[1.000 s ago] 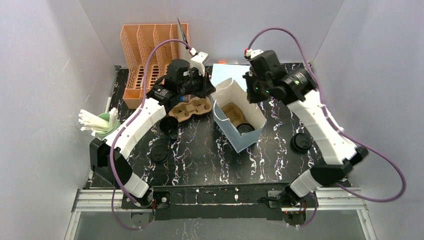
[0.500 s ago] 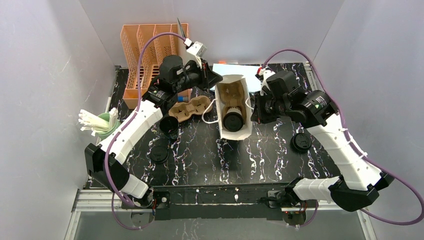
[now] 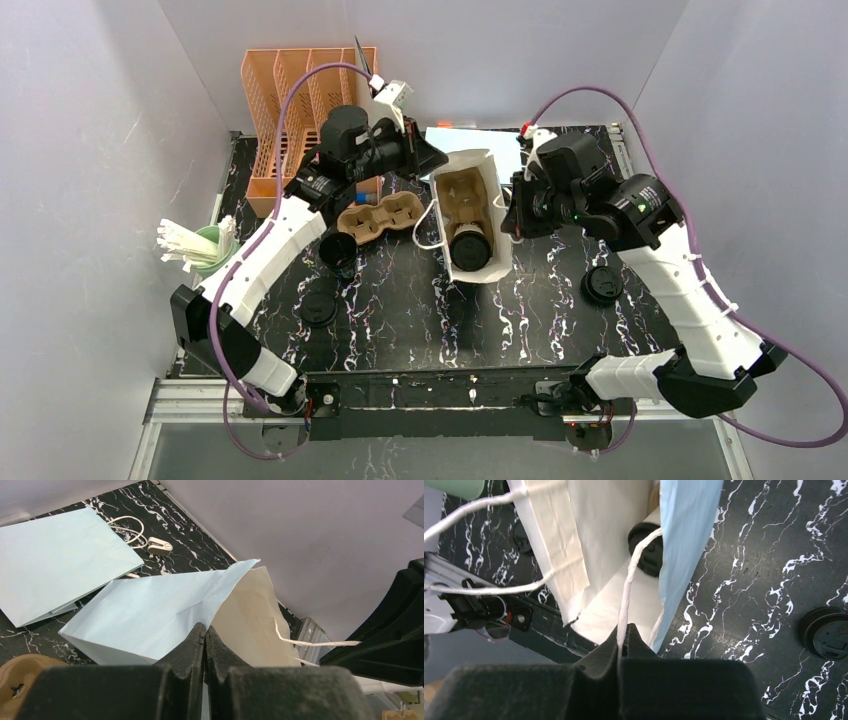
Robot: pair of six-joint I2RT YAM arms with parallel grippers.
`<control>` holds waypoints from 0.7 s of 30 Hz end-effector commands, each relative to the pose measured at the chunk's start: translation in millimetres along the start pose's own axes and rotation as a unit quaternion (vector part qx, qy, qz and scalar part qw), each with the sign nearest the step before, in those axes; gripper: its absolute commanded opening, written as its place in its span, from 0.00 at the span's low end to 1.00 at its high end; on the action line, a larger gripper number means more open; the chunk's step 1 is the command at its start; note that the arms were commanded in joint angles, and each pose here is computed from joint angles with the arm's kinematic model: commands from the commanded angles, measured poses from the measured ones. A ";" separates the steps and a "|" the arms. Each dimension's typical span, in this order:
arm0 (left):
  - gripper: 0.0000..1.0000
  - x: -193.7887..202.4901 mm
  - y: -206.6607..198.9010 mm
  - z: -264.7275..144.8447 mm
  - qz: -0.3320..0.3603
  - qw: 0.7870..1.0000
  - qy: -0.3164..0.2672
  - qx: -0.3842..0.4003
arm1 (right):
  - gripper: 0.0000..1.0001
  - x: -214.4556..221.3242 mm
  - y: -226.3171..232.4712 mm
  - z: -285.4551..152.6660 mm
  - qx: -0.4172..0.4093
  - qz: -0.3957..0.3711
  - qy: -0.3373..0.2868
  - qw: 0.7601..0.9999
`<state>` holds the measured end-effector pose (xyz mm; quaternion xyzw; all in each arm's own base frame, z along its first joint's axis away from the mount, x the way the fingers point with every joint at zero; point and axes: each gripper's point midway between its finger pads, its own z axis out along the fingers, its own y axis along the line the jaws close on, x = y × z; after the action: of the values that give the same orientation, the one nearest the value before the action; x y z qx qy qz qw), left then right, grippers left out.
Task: Pack the takeout coffee
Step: Adjust the takeout bag at the center of the board.
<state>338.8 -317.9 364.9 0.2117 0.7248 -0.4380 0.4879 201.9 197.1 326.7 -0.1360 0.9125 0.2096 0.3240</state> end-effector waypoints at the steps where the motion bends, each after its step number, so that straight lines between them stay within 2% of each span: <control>1: 0.00 0.3 -6.9 4.5 -0.043 0.998 0.036 0.002 | 0.01 -25.6 -0.4 -4.2 0.029 0.023 -0.020 0.999; 7: 0.01 24.0 12.8 22.3 -0.081 0.993 0.087 -0.025 | 0.01 -43.2 -10.0 6.3 0.062 0.056 -0.006 0.996; 12: 0.01 50.7 39.3 43.4 -0.115 0.981 0.146 -0.061 | 0.01 -50.4 -24.8 16.7 0.048 0.136 0.035 0.989; 13: 0.02 54.4 43.7 46.3 -0.120 0.979 0.152 -0.067 | 0.05 -50.9 -26.3 19.7 0.041 0.149 0.042 0.987; 16: 0.04 62.7 56.5 55.3 -0.130 0.975 0.158 -0.084 | 0.23 -56.8 -34.1 24.6 0.040 0.170 0.041 0.984; 19: 0.09 60.0 67.2 61.2 -0.121 0.976 0.148 -0.103 | 0.61 -67.5 -40.0 23.7 0.038 0.173 0.027 0.984; 21: 0.16 51.1 71.5 65.6 -0.107 0.980 0.130 -0.109 | 0.76 -74.4 -43.0 21.4 0.041 0.166 0.016 0.985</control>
<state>391.7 -347.7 260.0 0.1402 0.8497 -0.3927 0.3226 283.0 175.8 321.7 0.0360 0.9487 0.1927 0.2482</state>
